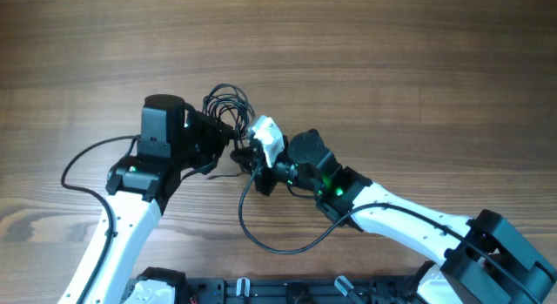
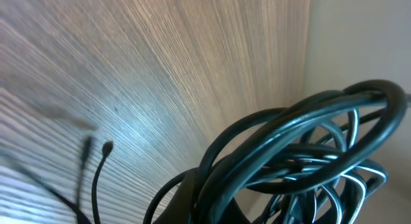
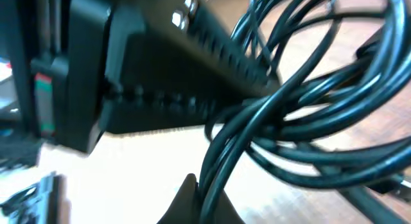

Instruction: Untangle cables

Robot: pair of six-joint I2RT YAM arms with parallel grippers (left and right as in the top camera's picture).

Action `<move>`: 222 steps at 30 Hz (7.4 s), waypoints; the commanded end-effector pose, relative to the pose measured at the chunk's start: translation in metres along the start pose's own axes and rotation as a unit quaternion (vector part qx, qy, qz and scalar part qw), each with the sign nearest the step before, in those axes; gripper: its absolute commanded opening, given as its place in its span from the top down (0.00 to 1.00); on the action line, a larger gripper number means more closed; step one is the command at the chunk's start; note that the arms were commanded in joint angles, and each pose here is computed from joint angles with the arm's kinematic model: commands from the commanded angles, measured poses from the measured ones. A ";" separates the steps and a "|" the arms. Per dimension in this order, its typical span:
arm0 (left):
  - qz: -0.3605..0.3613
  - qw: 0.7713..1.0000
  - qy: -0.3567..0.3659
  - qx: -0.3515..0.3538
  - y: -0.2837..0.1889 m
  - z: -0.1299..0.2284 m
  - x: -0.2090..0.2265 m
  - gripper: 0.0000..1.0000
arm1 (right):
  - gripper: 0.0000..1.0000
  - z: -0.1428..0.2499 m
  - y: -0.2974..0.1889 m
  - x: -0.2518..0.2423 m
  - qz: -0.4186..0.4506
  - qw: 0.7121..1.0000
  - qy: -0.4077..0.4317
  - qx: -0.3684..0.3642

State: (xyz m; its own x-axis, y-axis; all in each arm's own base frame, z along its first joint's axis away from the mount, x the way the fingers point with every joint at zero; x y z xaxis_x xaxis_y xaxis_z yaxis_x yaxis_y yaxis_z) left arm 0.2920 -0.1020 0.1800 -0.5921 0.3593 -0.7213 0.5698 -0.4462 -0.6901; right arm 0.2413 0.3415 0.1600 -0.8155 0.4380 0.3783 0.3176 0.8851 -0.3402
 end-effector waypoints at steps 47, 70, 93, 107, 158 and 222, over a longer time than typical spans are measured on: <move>0.218 0.770 0.573 0.178 -0.014 0.114 -0.037 0.96 | 0.96 -0.032 -0.062 -0.083 0.037 0.908 0.416 -0.042; 0.067 0.850 0.516 0.082 -0.007 0.028 -0.001 0.96 | 0.00 -0.026 -0.087 -0.079 0.020 0.934 0.358 -0.002; 0.395 0.590 0.664 0.236 -0.066 0.118 -0.002 0.96 | 0.00 -0.040 -0.132 -0.067 -0.140 0.984 0.109 -0.016; 0.419 0.553 0.669 0.266 -0.071 0.142 0.000 0.96 | 0.00 -0.062 -0.111 -0.059 -0.105 0.987 0.112 -0.050; 0.492 0.525 0.630 0.292 -0.093 0.158 -0.006 0.96 | 0.56 -0.025 -0.109 -0.136 0.185 0.959 0.210 -0.036; 0.059 0.709 0.702 -0.018 0.169 0.146 -0.014 0.38 | 0.95 -0.007 -0.187 -0.180 0.177 0.930 0.320 -0.044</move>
State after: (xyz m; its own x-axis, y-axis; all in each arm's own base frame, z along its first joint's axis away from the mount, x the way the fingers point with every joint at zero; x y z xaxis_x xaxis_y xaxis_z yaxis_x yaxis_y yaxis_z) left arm 0.3067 -0.3019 0.0782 0.5555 0.8092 -0.1915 0.5647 -0.5361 -0.6275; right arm 0.3326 0.0949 0.1532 -0.1686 0.6967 0.6972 0.5755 0.6439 -0.5042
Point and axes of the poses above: each gripper's point midway between its finger pads, its own y axis out along the fingers, its own x axis along the line the jaws close on, z = x × y, the point moved 3 cm from there along -y, back along the fingers, and after that the axes turned 2 degrees about y, right-handed, at the moved point
